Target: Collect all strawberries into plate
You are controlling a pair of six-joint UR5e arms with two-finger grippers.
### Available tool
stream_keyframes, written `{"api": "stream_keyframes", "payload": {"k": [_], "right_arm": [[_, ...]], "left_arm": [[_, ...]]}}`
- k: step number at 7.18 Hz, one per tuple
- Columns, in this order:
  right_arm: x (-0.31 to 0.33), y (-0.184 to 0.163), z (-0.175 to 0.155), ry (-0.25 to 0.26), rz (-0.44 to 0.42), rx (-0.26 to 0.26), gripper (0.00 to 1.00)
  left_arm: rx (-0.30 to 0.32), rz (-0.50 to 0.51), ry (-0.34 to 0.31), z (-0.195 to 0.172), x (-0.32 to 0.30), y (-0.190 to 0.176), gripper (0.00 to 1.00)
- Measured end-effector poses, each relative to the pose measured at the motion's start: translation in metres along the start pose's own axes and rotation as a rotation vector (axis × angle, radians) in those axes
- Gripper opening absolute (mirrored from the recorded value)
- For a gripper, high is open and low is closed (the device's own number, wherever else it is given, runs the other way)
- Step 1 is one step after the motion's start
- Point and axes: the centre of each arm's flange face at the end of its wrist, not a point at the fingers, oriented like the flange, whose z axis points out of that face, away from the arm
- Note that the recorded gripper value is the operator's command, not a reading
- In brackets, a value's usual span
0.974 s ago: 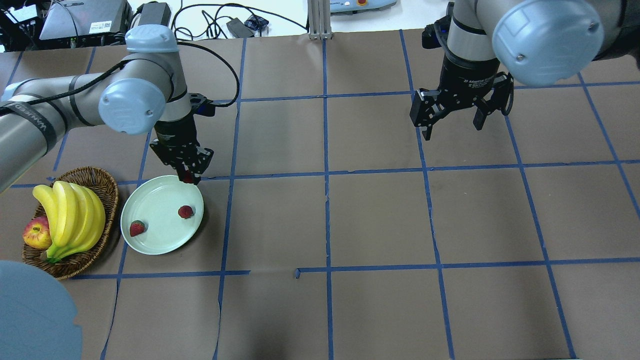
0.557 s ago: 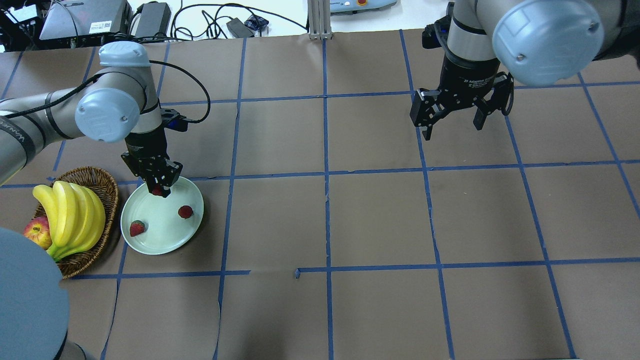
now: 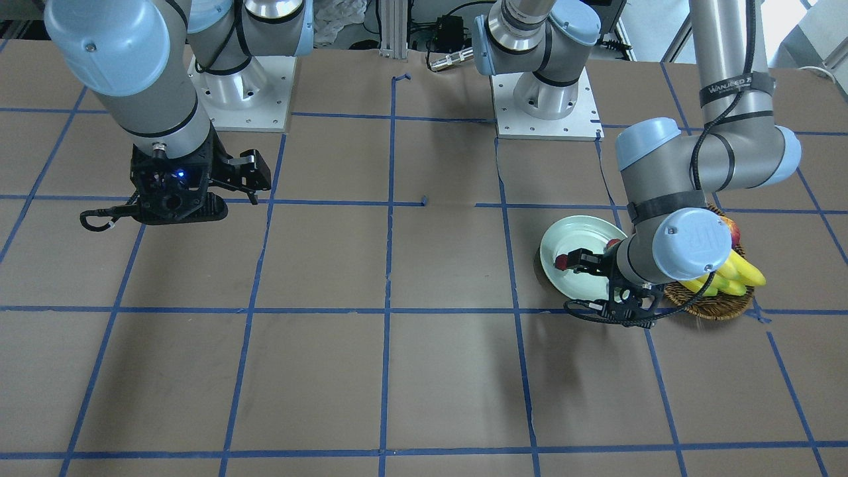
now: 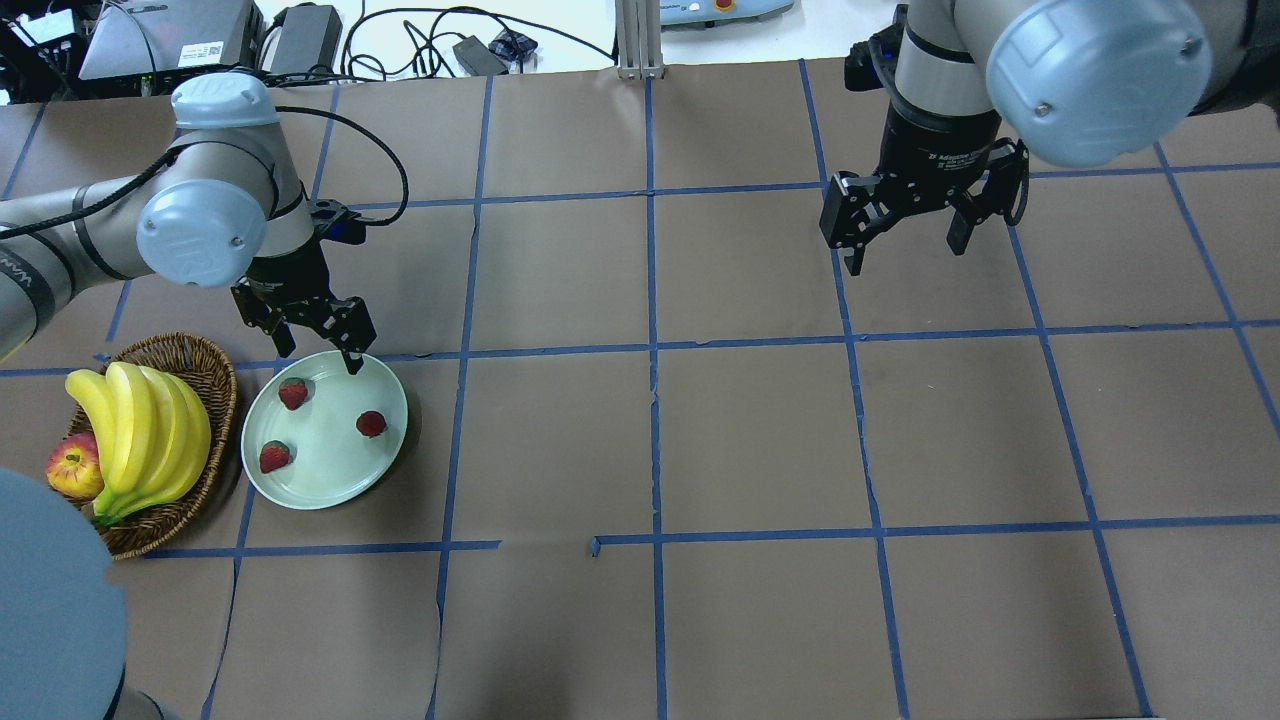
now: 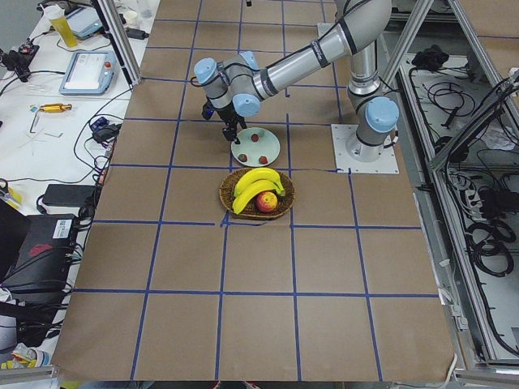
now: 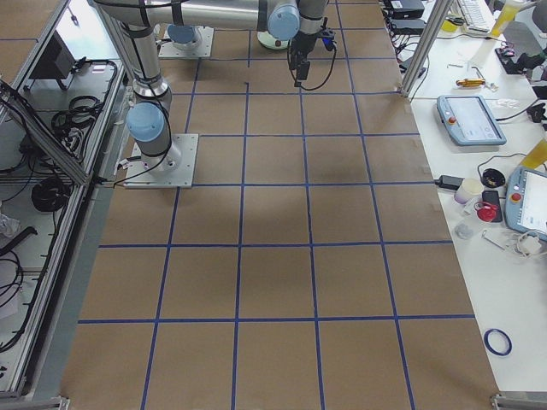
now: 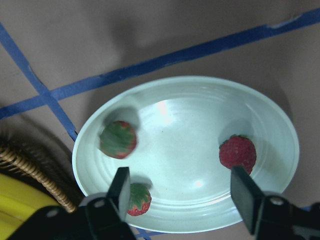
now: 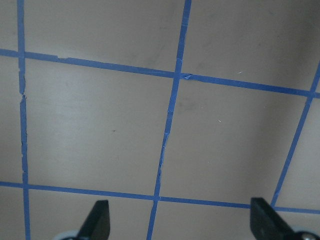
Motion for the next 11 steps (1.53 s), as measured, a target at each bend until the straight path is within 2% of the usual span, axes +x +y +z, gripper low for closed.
{"api": "stream_keyframes", "payload": {"k": [2,3,5,7,8,11], "right_arm": [[0.001,-0.001,-0.008,0.001,0.015,0.017,1.0],[0.001,-0.002,-0.014,0.002,0.039,0.029,1.0],[-0.001,0.0,-0.034,-0.006,0.09,0.064,1.0],[-0.007,0.002,-0.043,-0.041,0.133,0.076,1.0],[-0.008,0.003,-0.044,-0.047,0.147,0.075,1.0],[-0.007,0.003,-0.044,-0.046,0.148,0.07,1.0]], "left_arm": [[0.127,-0.204,-0.035,-0.054,0.017,0.003,1.0],[0.186,-0.253,-0.047,-0.088,0.032,0.01,1.0],[0.25,-0.332,0.008,-0.151,0.067,0.037,1.0],[0.223,-0.323,0.043,-0.191,0.103,0.078,1.0],[0.207,-0.282,0.042,-0.202,0.123,0.094,1.0],[0.203,-0.197,0.035,-0.211,0.149,0.115,1.0]]}}
